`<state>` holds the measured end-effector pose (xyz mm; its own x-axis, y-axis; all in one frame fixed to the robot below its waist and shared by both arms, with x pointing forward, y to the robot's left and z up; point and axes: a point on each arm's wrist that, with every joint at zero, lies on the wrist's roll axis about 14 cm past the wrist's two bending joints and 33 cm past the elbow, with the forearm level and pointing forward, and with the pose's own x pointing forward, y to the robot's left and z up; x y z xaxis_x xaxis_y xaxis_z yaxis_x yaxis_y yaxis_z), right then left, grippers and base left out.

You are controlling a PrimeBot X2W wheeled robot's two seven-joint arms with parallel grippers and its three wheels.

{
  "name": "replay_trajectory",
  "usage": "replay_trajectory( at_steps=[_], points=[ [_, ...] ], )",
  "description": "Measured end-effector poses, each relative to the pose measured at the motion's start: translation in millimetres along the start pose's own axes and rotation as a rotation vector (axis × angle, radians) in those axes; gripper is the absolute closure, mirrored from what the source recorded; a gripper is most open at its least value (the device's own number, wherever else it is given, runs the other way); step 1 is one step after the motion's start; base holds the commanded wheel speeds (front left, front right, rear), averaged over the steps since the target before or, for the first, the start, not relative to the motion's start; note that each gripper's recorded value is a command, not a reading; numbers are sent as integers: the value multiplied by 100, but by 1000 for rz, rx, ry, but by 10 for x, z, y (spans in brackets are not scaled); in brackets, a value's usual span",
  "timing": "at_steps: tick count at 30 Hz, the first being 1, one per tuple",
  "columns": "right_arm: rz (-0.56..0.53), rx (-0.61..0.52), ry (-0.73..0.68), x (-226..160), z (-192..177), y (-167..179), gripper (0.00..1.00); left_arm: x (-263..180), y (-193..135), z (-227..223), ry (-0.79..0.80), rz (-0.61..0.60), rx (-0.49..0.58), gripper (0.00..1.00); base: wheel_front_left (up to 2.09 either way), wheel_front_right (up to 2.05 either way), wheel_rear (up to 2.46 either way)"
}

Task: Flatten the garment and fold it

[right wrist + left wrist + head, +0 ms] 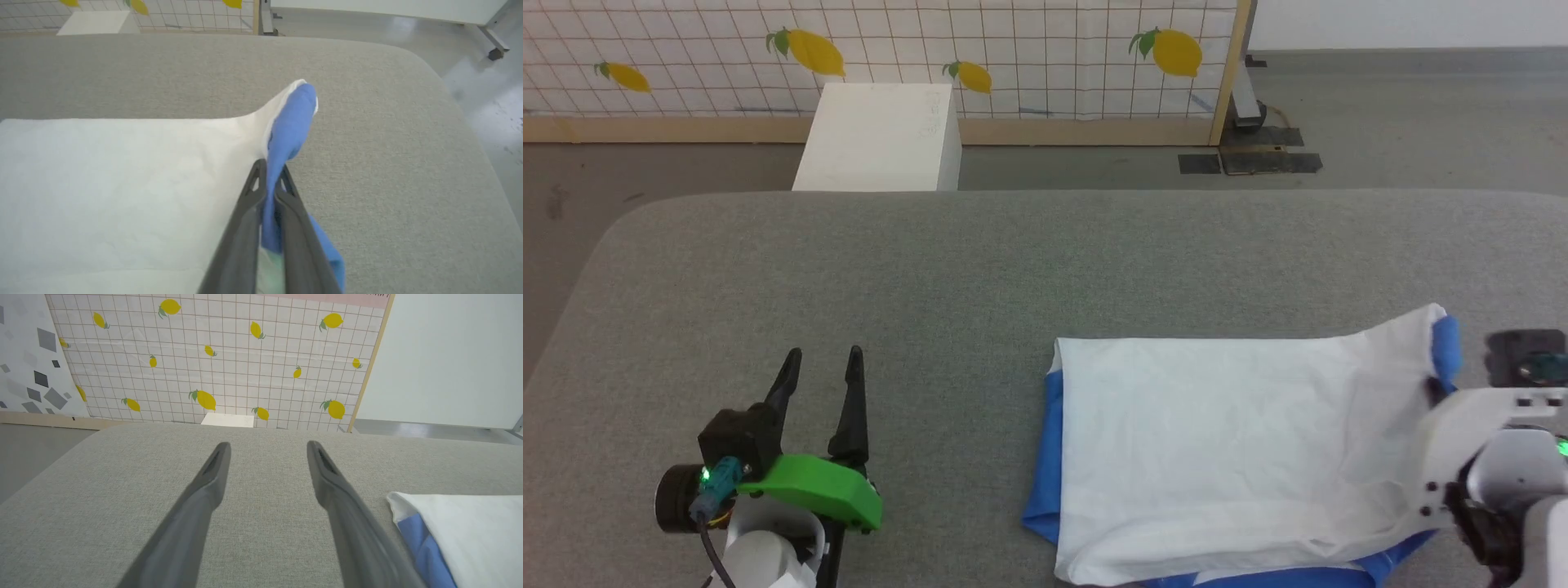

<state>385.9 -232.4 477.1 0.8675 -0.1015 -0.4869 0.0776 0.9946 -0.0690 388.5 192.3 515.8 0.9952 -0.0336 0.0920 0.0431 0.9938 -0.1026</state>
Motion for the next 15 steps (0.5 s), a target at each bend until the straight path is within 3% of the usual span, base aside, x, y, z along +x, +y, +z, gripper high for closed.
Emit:
replay_trajectory(
  at_steps=[6, 15],
  points=[
    [243, -109, -88, -262, 364, 863, 100, -21, 7, 5, -1, -1, -1, 0, 0, 0, 0],
    [515, -257, -48, -299, 297, 1856, 100, 13, -21, -19, 3, -3, -19, 0, 0, 0, 0]
  ],
)
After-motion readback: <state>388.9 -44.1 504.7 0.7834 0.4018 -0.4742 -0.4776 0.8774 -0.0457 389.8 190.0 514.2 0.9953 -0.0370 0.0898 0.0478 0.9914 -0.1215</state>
